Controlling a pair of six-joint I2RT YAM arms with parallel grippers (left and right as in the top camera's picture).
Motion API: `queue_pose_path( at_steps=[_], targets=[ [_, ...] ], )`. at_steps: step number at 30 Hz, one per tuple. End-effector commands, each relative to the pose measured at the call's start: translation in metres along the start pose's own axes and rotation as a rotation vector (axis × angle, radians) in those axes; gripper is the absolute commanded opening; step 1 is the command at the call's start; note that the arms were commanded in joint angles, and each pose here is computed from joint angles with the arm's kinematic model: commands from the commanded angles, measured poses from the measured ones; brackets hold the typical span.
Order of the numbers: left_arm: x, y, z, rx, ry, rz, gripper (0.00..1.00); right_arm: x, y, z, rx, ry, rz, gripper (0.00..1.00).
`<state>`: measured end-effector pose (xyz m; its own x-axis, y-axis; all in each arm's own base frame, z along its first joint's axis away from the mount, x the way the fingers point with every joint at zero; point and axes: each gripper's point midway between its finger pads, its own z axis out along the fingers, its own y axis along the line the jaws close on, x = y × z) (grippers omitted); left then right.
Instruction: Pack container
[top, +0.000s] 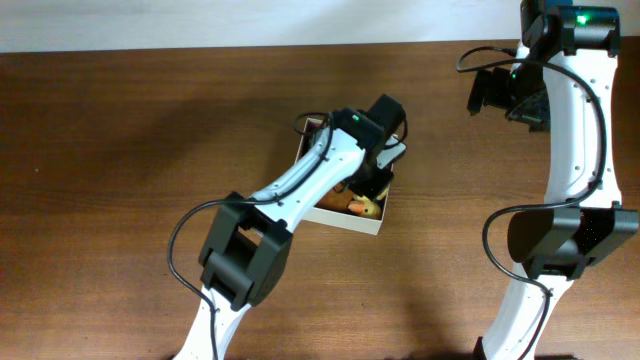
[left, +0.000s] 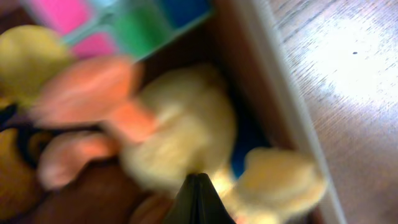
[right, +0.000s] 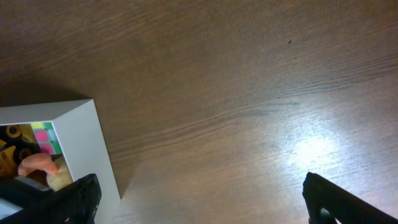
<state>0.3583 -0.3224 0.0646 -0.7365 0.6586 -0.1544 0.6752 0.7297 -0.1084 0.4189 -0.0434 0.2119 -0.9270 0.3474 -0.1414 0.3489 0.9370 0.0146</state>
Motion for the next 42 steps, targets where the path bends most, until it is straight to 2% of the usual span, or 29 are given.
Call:
queue_pose_path(
  at_steps=[1,4,6,7,8,11,12,15,24,31,32,35,42],
  targets=[
    [-0.020,0.025,-0.037,-0.019,-0.078,-0.081,0.02,-0.002,-0.004,-0.010,0.005,-0.031,0.014,0.99],
    [-0.026,0.037,-0.075,-0.028,-0.123,-0.107,0.02,-0.002,-0.004,-0.010,0.005,-0.031,0.014,0.99],
    [-0.026,0.048,-0.103,-0.036,-0.150,-0.132,0.14,-0.002,-0.004,-0.010,0.005,-0.031,0.014,0.99],
    [-0.025,0.054,-0.115,-0.041,-0.161,-0.145,0.24,-0.002,-0.004,-0.010,0.005,-0.031,0.014,0.99],
    [-0.024,0.059,-0.124,-0.044,-0.169,-0.157,0.38,-0.002,-0.004,-0.010,0.005,-0.031,0.014,0.99],
    [-0.018,0.075,-0.145,-0.062,-0.183,-0.194,0.96,-0.002,-0.004,-0.010,0.005,-0.031,0.014,0.99],
    [-0.014,0.085,-0.151,-0.082,-0.183,-0.226,0.99,-0.002,-0.004,-0.010,0.005,-0.031,0.014,0.99],
    [0.001,0.115,-0.166,-0.140,-0.176,-0.337,0.99,-0.002,-0.004,-0.010,0.005,-0.030,0.014,0.98],
    [0.049,0.202,-0.208,-0.178,-0.227,-0.722,0.99,-0.006,-0.003,-0.010,0.000,-0.049,0.015,0.99],
    [0.096,0.259,-0.248,-0.235,-0.299,-0.882,0.99,-0.013,0.002,-0.011,-0.026,-0.076,0.015,0.99],
    [0.103,0.265,-0.253,-0.243,-0.307,-0.901,0.99,-0.010,0.011,-0.011,-0.074,-0.060,-0.009,0.99],
    [0.122,0.283,-0.264,-0.260,-0.322,-0.959,0.99,-0.002,0.047,-0.015,-0.228,-0.048,-0.234,0.99],
    [0.142,0.296,-0.267,-0.270,-0.308,-1.014,0.99,0.021,0.057,-0.009,0.061,-0.031,-0.399,0.99]
  ],
)
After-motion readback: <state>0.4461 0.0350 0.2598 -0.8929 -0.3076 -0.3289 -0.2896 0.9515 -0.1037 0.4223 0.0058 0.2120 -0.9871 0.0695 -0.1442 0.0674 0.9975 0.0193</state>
